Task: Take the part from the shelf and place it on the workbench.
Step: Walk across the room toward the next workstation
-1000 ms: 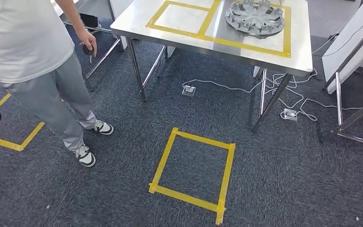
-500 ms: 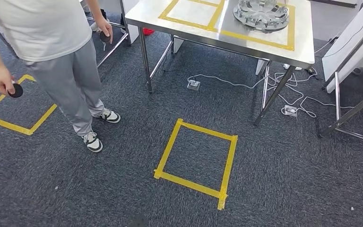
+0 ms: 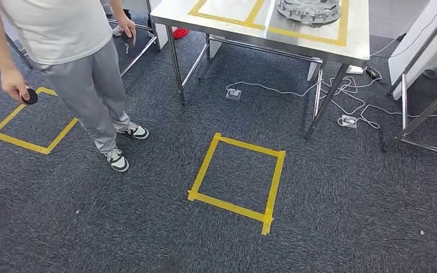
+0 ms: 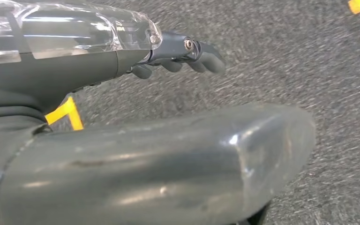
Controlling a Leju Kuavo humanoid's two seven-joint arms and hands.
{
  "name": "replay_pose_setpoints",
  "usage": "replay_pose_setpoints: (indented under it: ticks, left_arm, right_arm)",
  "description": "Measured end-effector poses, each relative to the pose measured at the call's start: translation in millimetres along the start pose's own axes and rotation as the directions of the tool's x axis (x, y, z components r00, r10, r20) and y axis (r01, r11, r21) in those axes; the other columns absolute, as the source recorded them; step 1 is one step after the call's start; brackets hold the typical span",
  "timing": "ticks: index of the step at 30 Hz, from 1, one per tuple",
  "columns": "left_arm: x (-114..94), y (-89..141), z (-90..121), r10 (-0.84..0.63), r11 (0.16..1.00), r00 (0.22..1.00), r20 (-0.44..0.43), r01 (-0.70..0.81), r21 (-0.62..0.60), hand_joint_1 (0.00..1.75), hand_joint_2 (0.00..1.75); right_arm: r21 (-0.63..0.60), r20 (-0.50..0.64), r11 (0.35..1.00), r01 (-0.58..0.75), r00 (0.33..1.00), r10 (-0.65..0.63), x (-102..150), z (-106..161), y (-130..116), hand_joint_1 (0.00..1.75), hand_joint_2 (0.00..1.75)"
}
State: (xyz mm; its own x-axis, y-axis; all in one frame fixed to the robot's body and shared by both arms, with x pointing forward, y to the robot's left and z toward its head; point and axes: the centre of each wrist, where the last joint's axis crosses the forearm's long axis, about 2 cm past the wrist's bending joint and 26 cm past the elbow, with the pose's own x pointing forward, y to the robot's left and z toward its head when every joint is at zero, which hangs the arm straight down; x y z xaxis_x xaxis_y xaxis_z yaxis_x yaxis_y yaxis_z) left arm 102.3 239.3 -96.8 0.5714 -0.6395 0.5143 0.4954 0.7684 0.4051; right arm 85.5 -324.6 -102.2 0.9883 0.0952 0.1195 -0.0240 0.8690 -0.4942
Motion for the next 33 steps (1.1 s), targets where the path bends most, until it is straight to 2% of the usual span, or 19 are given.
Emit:
replay_pose_setpoints:
  ticks: [20,33]
  left_arm:
    - [-0.1,2.3,-1.1,0.002,1.0,1.0,0.0,-0.002,-0.01,0.0,0.0]
    - [-1.7,-2.5,1.4,-0.005,0.999,1.0,0.004,0.005,-0.039,0.0,0.0]
  right_arm:
    - [0.012,-0.023,1.0,-0.009,1.0,0.009,-6.7,0.6,2.4,0.0,0.0]
    - [0.027,-0.033,1.0,-0.014,0.999,0.015,0.3,0.0,0.7,0.0,0.0]
